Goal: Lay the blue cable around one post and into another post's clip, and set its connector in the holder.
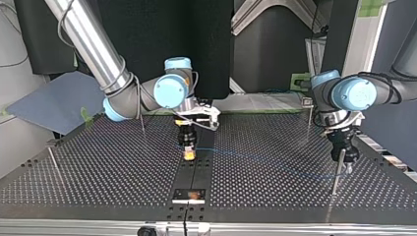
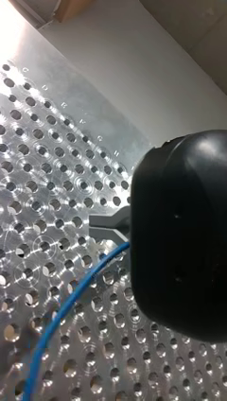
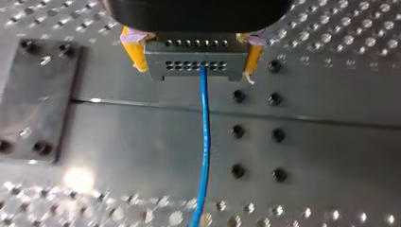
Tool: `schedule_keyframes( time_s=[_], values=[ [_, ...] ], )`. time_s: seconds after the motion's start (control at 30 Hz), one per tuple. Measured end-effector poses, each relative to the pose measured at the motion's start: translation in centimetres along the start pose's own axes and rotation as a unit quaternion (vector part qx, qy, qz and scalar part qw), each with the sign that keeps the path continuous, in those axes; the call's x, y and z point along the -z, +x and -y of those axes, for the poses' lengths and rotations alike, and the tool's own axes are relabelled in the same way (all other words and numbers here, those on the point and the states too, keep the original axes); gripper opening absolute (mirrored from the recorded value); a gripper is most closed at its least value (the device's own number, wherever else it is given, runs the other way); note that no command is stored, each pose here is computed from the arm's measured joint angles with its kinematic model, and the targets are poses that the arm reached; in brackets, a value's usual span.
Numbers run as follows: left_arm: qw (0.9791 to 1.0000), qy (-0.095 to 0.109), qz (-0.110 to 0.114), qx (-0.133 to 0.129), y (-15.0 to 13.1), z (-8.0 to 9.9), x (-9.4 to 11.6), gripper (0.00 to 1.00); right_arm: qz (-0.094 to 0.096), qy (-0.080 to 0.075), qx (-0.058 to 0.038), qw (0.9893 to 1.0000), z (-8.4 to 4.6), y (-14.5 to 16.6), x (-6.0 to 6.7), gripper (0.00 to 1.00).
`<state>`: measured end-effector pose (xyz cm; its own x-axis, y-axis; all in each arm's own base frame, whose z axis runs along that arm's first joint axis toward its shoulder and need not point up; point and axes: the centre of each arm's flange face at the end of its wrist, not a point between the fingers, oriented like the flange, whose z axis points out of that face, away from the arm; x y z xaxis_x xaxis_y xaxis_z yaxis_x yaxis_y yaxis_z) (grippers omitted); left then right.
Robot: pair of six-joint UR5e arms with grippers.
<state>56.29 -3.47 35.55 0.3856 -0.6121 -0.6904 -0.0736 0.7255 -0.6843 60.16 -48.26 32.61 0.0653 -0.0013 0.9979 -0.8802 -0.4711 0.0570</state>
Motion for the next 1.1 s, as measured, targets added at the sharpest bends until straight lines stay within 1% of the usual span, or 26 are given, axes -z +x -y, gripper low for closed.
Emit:
schedule_keyframes(
  time_s=[0.17,0.33,0.57,0.7,0.83,0.93,0.97,1.0,1.03,1.07,1.1],
  values=[
    [0.9999,-0.014,0.003,-0.007,-0.1,-0.3,0.2,0.00,0.005,-0.004,0.0006,1.0000,-0.6,-1.0,-0.1,0.00],
    [0.9996,-0.023,0.007,-0.016,-0.1,-0.5,0.2,0.00,0.007,-0.006,0.0011,1.0000,-1.0,-1.3,-0.1,0.00],
    [0.9995,-0.024,0.007,-0.019,0.0,-0.4,0.4,0.00,0.013,-0.010,0.0020,0.9999,-1.5,-2.3,-0.2,0.00],
    [0.9994,-0.024,0.009,-0.024,0.3,-0.6,0.7,0.00,0.015,-0.014,-0.0007,0.9998,-2.1,-3.4,-0.2,0.00],
    [0.9988,-0.029,0.019,-0.034,0.6,-1.0,1.2,0.00,0.020,-0.017,-0.0040,0.9997,-2.5,-4.5,-0.1,0.00],
    [0.9986,-0.026,0.027,-0.036,0.8,-0.9,1.3,0.00,0.024,-0.019,-0.0048,0.9995,-2.8,-5.3,0.1,0.00],
    [0.9986,-0.024,0.028,-0.038,0.8,-0.9,1.4,0.04,0.025,-0.019,-0.0056,0.9995,-2.8,-5.6,0.2,0.00],
    [0.9986,-0.021,0.027,-0.041,0.9,-0.9,1.4,0.04,0.025,-0.020,-0.0067,0.9995,-2.9,-5.9,0.2,0.00],
    [0.9985,-0.017,0.025,-0.046,1.1,-0.9,1.5,0.29,0.026,-0.021,-0.0086,0.9994,-3.0,-6.4,0.3,0.00],
    [0.9985,-0.015,0.023,-0.048,1.2,-0.9,1.6,0.39,0.026,-0.021,-0.0102,0.9994,-3.1,-6.7,0.3,0.00],
    [0.9985,-0.013,0.020,-0.050,1.2,-0.9,1.6,0.39,0.027,-0.022,-0.0123,0.9993,-3.2,-7.1,0.4,0.00]
  ],
)
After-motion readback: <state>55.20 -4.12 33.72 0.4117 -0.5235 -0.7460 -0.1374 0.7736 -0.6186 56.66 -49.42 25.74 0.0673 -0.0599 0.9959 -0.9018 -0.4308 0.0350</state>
